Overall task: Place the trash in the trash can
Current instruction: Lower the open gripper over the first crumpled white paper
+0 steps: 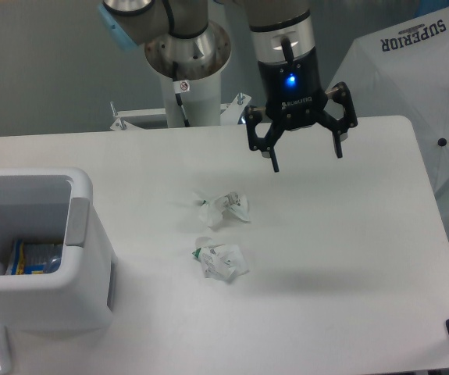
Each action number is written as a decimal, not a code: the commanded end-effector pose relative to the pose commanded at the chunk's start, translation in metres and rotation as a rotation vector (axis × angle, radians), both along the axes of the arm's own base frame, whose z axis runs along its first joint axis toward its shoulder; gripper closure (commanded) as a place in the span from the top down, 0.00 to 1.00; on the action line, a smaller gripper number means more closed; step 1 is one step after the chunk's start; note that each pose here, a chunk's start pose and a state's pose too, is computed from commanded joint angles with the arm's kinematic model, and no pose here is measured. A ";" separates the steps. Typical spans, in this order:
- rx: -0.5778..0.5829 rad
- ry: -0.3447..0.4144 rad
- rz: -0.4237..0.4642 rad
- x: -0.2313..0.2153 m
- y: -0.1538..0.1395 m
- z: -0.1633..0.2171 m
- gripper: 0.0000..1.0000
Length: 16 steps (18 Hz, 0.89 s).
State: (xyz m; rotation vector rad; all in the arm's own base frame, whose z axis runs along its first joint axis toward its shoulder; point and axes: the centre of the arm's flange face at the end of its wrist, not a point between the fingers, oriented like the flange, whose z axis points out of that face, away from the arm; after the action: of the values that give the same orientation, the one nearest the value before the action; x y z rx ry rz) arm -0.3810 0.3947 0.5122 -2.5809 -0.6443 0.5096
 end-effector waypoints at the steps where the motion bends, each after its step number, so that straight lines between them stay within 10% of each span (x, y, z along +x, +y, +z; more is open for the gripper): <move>1: -0.004 0.003 -0.004 0.000 0.001 -0.001 1.00; 16: -0.045 -0.060 -0.022 0.006 0.006 -0.067 1.00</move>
State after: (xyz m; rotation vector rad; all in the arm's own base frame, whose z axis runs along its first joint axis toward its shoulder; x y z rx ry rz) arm -0.3747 0.4009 0.4455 -2.6517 -0.6306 0.4461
